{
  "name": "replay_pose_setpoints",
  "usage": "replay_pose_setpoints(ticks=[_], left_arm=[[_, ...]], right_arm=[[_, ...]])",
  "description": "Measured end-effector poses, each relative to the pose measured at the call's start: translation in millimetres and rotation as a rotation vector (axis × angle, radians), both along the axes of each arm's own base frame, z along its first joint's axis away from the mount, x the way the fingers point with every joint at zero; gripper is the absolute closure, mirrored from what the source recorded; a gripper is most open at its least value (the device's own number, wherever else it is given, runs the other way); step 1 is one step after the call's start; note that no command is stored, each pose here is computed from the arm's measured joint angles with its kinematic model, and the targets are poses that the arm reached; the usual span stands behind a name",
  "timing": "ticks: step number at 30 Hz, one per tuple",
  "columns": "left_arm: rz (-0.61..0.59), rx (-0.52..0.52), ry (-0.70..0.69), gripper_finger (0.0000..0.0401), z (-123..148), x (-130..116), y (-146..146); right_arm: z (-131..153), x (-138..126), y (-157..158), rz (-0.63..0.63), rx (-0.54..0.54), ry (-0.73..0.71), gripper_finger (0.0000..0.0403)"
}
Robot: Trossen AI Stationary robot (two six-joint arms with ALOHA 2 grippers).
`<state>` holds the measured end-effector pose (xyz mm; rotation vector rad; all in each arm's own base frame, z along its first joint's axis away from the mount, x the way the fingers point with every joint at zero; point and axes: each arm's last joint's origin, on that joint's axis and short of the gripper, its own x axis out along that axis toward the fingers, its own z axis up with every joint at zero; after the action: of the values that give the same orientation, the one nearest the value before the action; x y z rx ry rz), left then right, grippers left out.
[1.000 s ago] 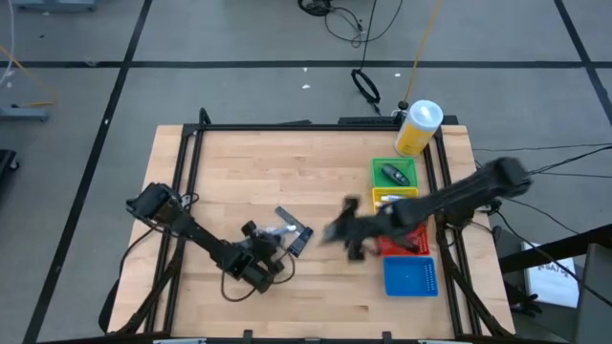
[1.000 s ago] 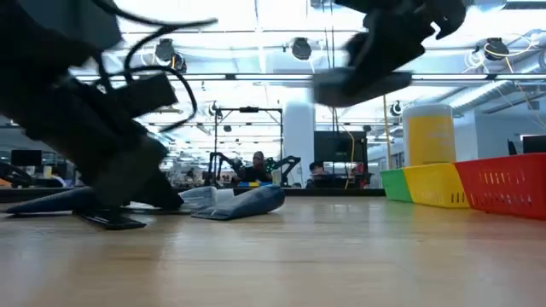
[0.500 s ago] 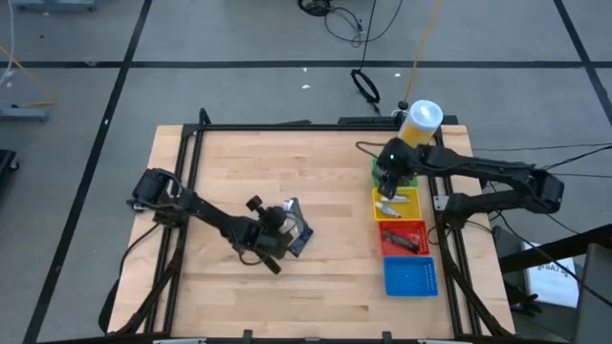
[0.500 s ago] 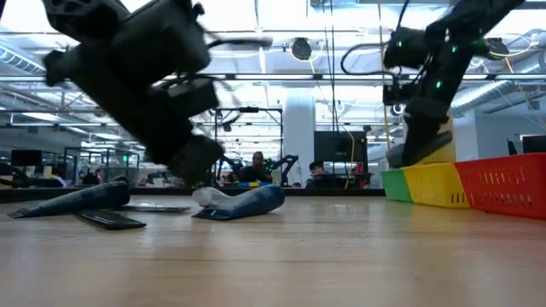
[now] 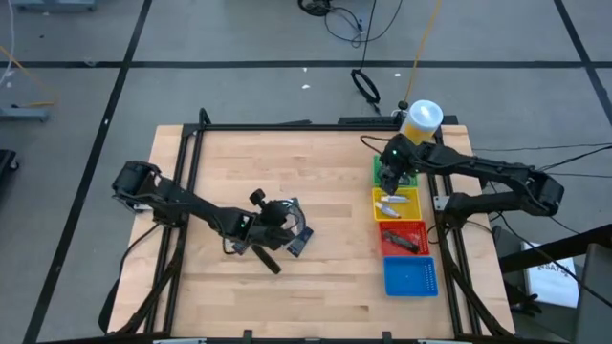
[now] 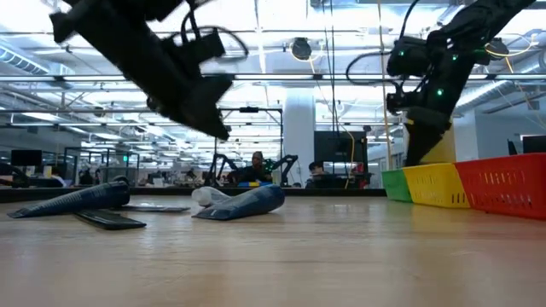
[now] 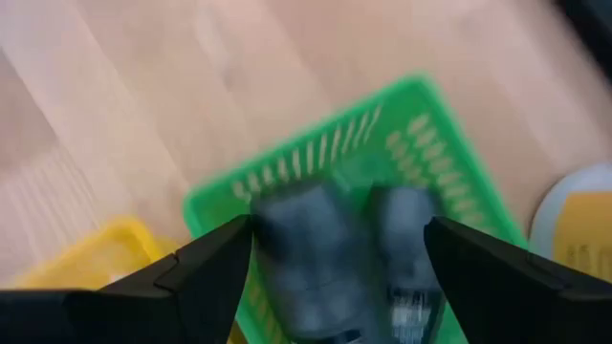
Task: Pick & Place Travel size toiletries
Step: Put the gray deodorant into the green basket, then put the white toothpaste into the yellow basket
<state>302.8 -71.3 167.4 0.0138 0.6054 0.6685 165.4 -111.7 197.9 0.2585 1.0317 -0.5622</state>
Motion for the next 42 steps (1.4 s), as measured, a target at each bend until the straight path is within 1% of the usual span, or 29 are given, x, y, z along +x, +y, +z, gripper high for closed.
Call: replay_pose_setpoints(ticks=[3, 7, 10, 13, 15, 16, 18, 20, 21, 23, 26, 30, 31, 33, 35, 37, 39, 42], left_arm=[[-0.027, 0.003, -0.014, 0.0380, 11, -5, -4], [-0.026, -0.010, -0.027, 0.0380, 25, -15, -5], [-0.002, -0.023, -0.015, 0.0380, 33, -24, 0], [0.030, -0.030, 0.024, 0.0380, 33, -27, 9], [0.040, -0.081, 0.065, 0.0380, 29, -26, 19], [0.043, -0.119, 0.078, 0.0380, 28, -25, 25], [0.041, -0.213, 0.099, 0.0378, 25, -21, 38], [0.020, -0.299, 0.135, 0.0368, 19, -17, 50], [0.012, -0.342, 0.145, 0.0359, 15, -15, 54], [0.007, -0.441, 0.121, 0.0332, 11, -9, 62], [0.002, -0.557, 0.130, 0.0274, -3, -1, 68], [0.073, -0.641, 0.159, 0.0196, -27, 5, 67], [0.086, -0.656, 0.170, 0.0183, -33, 6, 66], [0.097, -0.669, 0.167, 0.0170, -42, 10, 62], [0.092, -0.668, 0.159, 0.0175, -47, 13, 57], [0.081, -0.670, 0.148, 0.0197, -49, 15, 54], [0.069, -0.668, 0.148, 0.0232, -48, 15, 53], [0.036, -0.659, 0.168, 0.0298, -48, 15, 52]], right_arm=[[12, 4, 7, 0.012, -0.039, -0.092, 0.0101], [27, 20, 26, 0.088, -0.084, -0.260, 0.0110], [27, 36, 50, 0.204, -0.100, -0.406, 0.0115], [17, 52, 80, 0.347, -0.120, -0.579, 0.0118], [6, 59, 101, 0.430, -0.127, -0.686, 0.0121], [1, 62, 110, 0.452, -0.136, -0.732, 0.0122], [-10, 67, 127, 0.461, -0.150, -0.793, 0.0125], [-20, 72, 142, 0.453, -0.158, -0.796, 0.0127], [-26, 74, 148, 0.446, -0.164, -0.786, 0.0128], [-38, 78, 159, 0.442, -0.182, -0.755, 0.0131], [-51, 81, 168, 0.438, -0.203, -0.723, 0.0135], [-58, 82, 173, 0.457, -0.203, -0.710, 0.0139], [-58, 81, 173, 0.460, -0.204, -0.708, 0.0141], [-58, 82, 174, 0.462, -0.204, -0.714, 0.0143], [-56, 81, 174, 0.467, -0.211, -0.716, 0.0144], [-53, 81, 174, 0.469, -0.216, -0.727, 0.0145], [-52, 81, 174, 0.471, -0.219, -0.730, 0.0145], [-52, 81, 174, 0.471, -0.219, -0.732, 0.0145]])
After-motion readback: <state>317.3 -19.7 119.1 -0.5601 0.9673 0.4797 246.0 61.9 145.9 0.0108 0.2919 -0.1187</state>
